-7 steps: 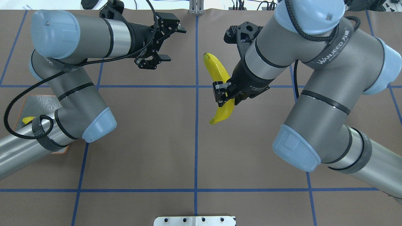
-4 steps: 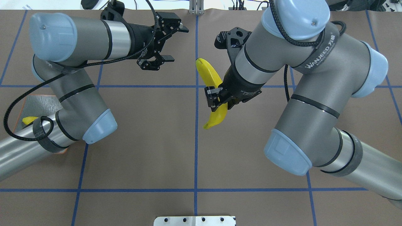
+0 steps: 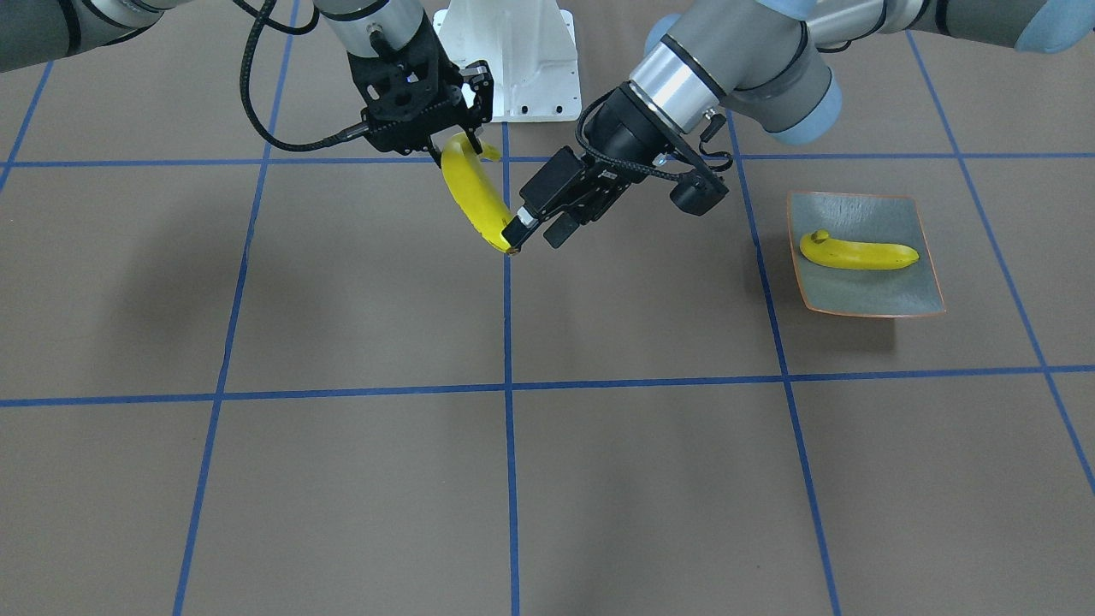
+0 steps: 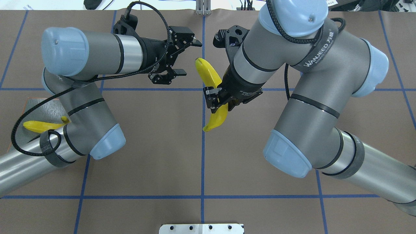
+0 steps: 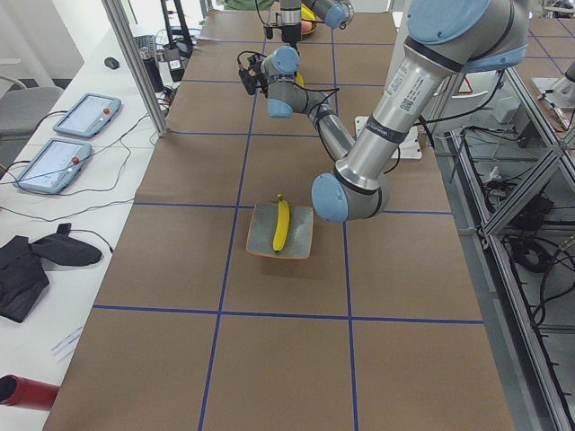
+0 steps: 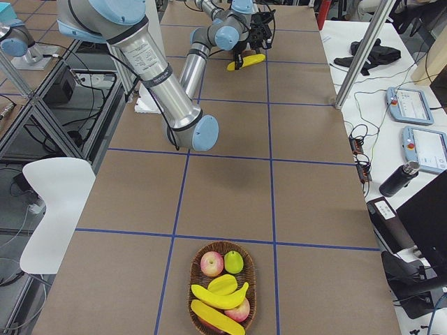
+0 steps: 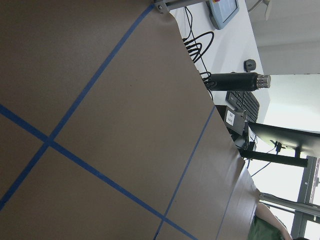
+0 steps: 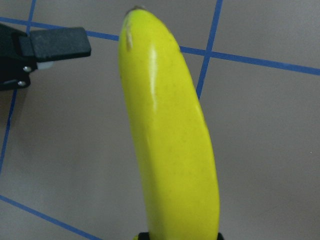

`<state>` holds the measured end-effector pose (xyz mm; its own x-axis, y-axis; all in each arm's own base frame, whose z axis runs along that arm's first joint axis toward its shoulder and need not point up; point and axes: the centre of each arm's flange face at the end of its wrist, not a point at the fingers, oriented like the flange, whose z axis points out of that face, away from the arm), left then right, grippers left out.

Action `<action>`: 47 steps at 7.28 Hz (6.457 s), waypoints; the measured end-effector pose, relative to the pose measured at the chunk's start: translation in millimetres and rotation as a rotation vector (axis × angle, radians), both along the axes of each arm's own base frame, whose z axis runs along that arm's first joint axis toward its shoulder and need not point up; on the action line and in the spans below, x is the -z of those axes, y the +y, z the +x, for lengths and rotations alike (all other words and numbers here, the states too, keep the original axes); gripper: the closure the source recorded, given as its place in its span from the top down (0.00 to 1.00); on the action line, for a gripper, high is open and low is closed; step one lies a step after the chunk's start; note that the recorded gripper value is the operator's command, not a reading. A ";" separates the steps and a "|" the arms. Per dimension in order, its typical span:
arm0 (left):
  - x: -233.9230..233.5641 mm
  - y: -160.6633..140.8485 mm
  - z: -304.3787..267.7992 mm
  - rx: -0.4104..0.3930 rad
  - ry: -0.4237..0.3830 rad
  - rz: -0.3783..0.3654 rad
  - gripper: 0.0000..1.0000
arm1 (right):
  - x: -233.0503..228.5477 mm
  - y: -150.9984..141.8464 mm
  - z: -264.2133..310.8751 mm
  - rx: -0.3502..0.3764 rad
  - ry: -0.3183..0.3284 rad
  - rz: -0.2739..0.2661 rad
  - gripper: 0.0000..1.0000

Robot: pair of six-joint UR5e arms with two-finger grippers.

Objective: Transfer all bananas from basket to plate

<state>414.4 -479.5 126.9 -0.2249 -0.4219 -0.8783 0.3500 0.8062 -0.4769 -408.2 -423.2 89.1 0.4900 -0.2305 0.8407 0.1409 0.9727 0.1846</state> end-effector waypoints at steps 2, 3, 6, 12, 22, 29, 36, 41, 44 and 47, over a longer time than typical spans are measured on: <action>2.8 12.2 11.0 -0.026 0.005 0.003 1.00 | 3.3 -2.5 -3.2 -0.003 -0.004 -0.002 0.00; 4.1 16.7 14.8 -0.036 0.008 0.004 1.00 | 5.2 -2.8 -3.6 -0.003 -0.006 -0.001 0.00; 7.6 25.4 22.5 -0.054 0.014 0.009 1.00 | 8.7 -2.8 -4.1 -0.003 -0.010 0.001 0.00; 10.2 29.2 27.2 -0.064 0.016 0.013 0.66 | 9.5 3.3 -8.5 0.001 -0.012 -0.012 0.00; 9.4 32.1 28.1 -0.091 0.011 0.020 0.00 | 13.2 12.5 -10.2 -0.005 -0.065 -0.067 1.00; -25.5 -35.5 -10.1 -0.005 -0.140 0.000 0.00 | -70.0 -29.9 88.9 -0.094 -0.028 -0.179 1.00; -99.4 -61.8 -136.5 -0.168 -0.864 0.210 0.00 | -164.7 -114.3 101.6 -0.172 0.148 -0.193 1.00; -196.5 -62.3 -157.7 -0.238 -1.220 0.530 0.00 | -165.1 -109.6 86.6 -0.161 0.161 -0.184 1.00; -269.2 -44.4 -136.0 -0.233 -1.262 0.625 0.00 | -164.2 -107.1 82.3 -0.156 0.161 -0.183 1.00; -294.8 -18.5 -113.8 -0.298 -1.315 0.709 0.00 | -165.8 -106.2 81.3 -0.155 0.164 -0.184 1.00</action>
